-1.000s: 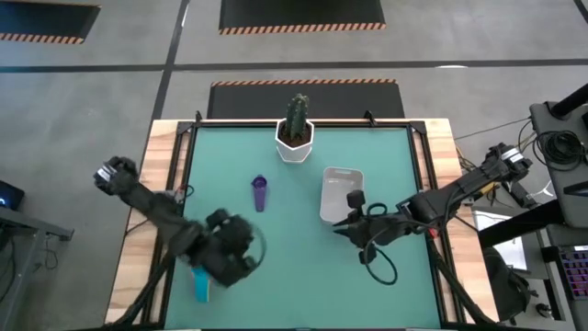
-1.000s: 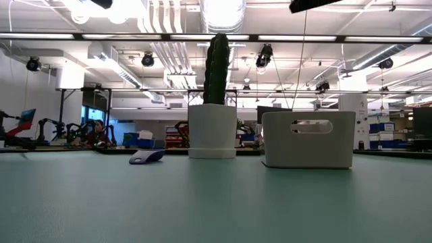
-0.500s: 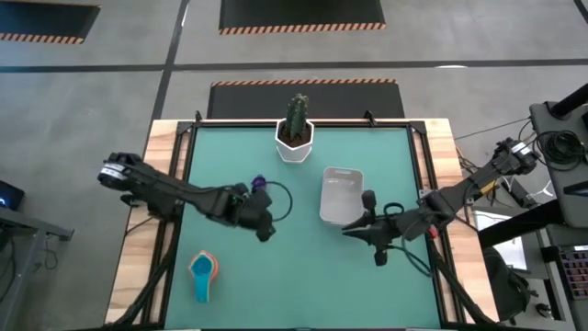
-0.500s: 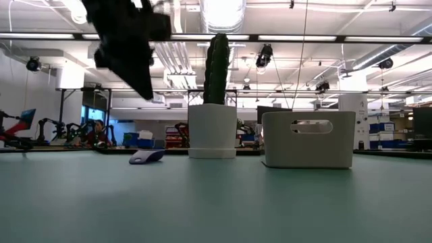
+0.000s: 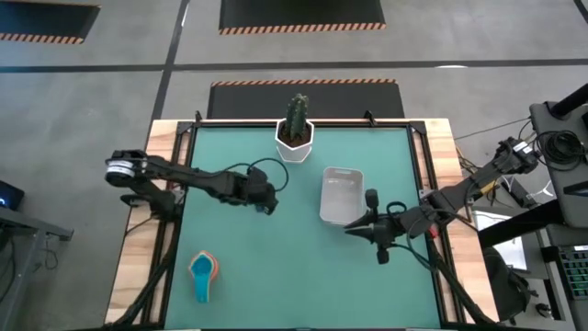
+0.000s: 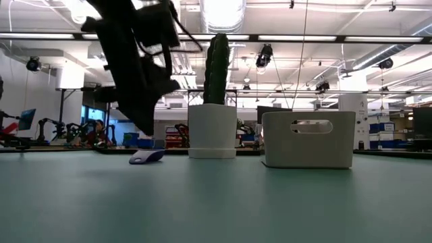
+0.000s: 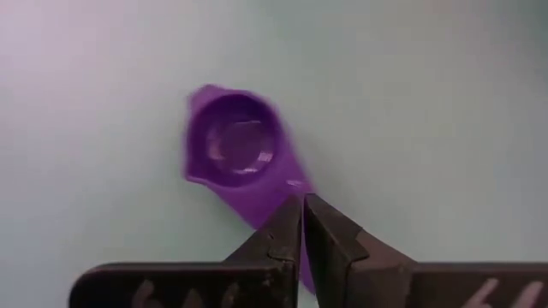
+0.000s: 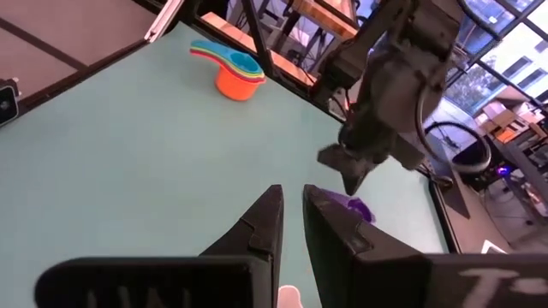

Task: Nest measuring cups in basket
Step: Stack the violet measuring cup on the top of the light blue measuring cup

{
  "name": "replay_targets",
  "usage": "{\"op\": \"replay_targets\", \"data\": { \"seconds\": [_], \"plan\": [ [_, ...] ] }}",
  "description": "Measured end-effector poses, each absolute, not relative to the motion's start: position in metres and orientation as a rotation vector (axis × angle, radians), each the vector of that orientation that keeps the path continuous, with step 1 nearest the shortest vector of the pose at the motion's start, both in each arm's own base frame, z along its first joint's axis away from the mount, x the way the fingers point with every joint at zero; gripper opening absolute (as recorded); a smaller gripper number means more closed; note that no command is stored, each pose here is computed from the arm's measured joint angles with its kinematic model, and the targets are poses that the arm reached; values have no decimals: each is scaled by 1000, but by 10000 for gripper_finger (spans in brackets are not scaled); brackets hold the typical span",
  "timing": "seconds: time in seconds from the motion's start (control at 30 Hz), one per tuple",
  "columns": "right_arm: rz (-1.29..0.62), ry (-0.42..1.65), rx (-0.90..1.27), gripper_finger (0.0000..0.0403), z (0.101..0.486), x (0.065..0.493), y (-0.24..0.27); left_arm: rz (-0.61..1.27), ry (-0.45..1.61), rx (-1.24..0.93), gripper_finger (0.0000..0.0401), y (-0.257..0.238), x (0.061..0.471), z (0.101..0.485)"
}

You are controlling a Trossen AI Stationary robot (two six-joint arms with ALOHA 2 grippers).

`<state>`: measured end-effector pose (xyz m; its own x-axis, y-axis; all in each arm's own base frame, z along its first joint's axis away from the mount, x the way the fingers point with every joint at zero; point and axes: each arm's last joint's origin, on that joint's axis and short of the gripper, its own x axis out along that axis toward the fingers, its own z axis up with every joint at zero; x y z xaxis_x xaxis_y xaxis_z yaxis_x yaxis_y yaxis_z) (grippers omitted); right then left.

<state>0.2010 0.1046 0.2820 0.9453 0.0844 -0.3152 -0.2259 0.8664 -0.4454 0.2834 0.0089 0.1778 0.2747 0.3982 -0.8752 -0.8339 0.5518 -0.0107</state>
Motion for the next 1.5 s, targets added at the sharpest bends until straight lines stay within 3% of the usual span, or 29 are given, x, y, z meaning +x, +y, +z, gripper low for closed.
{"op": "replay_targets", "data": {
  "seconds": [0.23,0.37,0.9,1.03,1.5],
  "plan": [
    [165,303,-495,38,280,202,105,1004,1027,-539,0,23,287,151],
    [163,311,-481,38,279,202,105,1008,1032,-538,19,23,293,149],
    [159,355,-463,38,275,201,104,1012,956,-630,223,6,303,165],
    [159,356,-461,38,275,201,104,1022,914,-633,259,-7,303,165],
    [161,355,-468,38,275,201,104,1158,863,-602,268,-16,310,132]
  ]
}}
